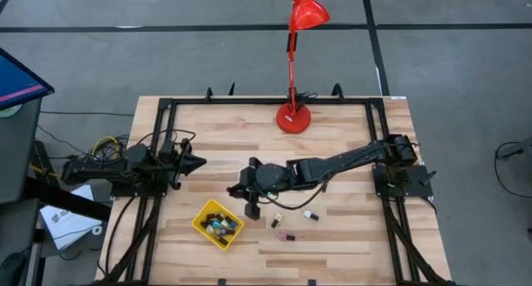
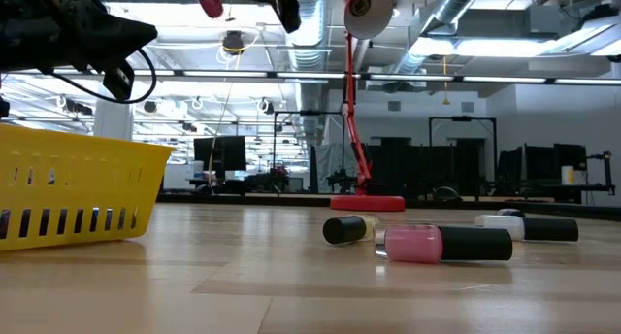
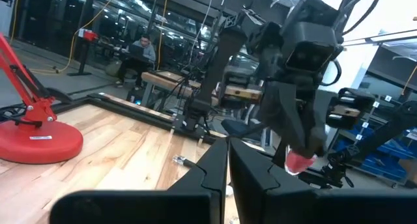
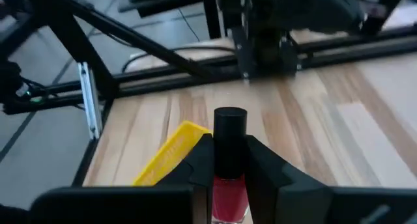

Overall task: Pick & Place Nail Polish
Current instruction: Put the red nail polish bottle into the yellow basket

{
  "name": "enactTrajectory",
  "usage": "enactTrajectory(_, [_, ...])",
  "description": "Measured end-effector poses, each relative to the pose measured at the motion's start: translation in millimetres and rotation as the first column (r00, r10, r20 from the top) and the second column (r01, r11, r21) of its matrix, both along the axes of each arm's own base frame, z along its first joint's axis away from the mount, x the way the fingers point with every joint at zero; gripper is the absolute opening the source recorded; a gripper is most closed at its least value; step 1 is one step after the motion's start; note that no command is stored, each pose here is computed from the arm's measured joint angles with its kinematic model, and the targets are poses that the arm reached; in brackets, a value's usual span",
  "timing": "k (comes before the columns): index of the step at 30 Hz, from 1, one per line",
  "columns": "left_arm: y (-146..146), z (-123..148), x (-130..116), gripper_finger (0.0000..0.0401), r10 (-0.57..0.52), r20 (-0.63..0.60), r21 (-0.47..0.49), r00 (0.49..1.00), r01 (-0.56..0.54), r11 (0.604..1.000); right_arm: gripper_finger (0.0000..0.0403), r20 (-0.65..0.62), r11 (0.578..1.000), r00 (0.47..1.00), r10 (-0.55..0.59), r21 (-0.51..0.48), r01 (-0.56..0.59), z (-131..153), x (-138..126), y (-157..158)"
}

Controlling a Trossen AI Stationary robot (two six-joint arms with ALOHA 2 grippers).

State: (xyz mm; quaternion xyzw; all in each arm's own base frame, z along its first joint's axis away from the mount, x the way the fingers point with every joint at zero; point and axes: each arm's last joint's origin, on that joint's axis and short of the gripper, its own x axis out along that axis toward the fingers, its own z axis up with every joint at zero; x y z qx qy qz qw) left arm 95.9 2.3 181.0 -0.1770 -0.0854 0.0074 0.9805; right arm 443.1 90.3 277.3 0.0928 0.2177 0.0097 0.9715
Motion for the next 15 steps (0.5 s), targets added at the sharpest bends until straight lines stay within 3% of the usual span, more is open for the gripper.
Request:
enactTrajectory(6, [0.0,0.3,-0.1,0.0013,0.000,0.004,0.000,1.000,0.000,1.000,0.0044,0.071,1.000,0.997,0.005,0.008,-0.006,-20.8,20.5,6.7])
enactTrajectory(15, [0.0,2.0,-0.3,0.0013,0.000,0.021,0.000,1.000,0.000,1.000,0.0044,0.057,0.994,0.992,0.108,0.003,-0.109,-49.8,58.0,34.8])
